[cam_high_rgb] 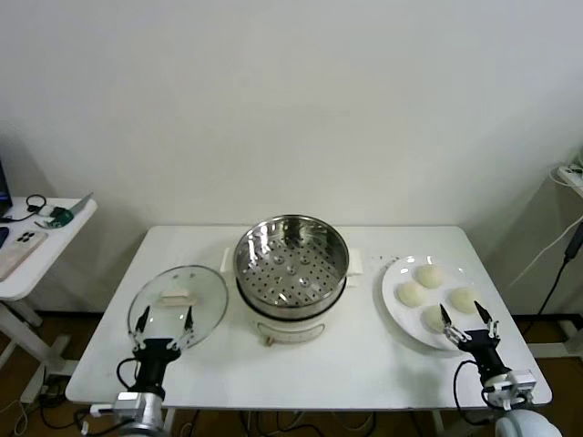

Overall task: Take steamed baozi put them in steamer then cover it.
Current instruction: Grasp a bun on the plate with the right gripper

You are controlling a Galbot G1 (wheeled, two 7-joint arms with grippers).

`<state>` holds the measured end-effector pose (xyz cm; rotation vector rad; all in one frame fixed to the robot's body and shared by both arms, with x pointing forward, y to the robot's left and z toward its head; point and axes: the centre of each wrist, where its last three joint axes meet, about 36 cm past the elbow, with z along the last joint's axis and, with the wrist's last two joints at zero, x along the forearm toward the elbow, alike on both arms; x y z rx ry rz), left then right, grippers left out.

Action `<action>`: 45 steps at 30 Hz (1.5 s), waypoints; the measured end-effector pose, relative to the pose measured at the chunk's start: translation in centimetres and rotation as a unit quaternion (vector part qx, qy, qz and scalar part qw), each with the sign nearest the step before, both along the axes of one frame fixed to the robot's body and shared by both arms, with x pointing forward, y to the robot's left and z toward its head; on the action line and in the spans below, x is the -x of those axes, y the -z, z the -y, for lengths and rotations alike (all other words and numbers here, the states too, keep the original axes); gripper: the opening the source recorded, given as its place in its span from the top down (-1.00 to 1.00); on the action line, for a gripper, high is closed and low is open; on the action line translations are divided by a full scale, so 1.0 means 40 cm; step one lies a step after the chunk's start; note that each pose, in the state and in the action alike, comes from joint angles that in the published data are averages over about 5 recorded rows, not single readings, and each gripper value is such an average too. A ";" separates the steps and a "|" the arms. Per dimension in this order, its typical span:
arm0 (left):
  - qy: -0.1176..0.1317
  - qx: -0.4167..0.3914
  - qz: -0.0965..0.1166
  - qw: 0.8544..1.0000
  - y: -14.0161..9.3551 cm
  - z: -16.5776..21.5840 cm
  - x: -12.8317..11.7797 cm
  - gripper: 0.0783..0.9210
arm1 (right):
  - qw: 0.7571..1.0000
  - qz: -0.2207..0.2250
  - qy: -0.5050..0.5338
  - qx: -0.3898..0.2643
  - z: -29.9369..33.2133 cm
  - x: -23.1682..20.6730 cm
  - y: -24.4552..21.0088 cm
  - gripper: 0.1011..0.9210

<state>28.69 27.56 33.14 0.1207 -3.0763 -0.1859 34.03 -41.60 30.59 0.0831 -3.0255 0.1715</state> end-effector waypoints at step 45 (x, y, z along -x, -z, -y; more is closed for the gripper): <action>0.006 -0.014 0.011 1.000 -0.005 -0.011 0.013 -0.77 | 0.675 -0.380 -0.406 0.484 0.161 -0.795 -0.503 -0.76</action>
